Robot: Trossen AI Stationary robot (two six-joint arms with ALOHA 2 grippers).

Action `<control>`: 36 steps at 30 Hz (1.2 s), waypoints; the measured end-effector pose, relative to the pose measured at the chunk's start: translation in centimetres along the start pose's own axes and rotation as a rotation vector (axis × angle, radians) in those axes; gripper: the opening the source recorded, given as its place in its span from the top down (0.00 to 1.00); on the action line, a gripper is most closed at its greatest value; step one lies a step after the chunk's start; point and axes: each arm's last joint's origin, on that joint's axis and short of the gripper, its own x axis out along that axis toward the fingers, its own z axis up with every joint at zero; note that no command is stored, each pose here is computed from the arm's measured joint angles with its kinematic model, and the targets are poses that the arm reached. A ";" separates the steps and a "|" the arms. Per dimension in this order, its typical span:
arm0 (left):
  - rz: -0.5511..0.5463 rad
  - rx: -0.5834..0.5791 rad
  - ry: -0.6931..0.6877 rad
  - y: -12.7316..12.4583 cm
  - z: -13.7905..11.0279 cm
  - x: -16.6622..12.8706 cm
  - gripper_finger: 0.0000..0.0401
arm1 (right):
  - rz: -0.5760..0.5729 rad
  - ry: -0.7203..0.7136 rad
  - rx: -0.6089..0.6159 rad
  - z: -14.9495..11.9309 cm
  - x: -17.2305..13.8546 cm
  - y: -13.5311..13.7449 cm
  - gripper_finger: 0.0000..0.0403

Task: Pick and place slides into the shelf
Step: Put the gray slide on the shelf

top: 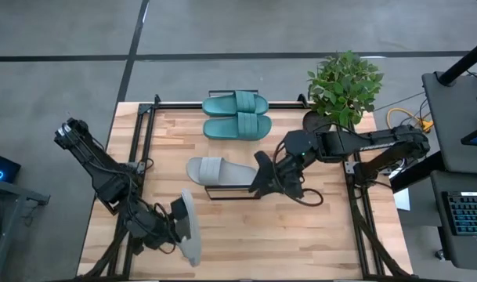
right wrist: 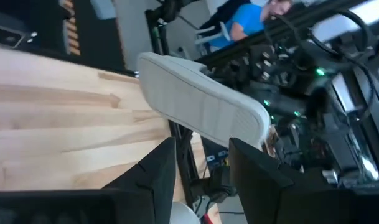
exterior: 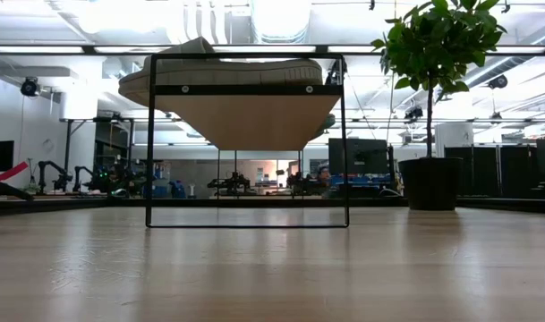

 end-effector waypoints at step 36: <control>-0.133 0.114 0.015 0.5 0.1 5.6 1.00 | 0.100 0.094 0.093 -4.1 10.6 -3.9 0.44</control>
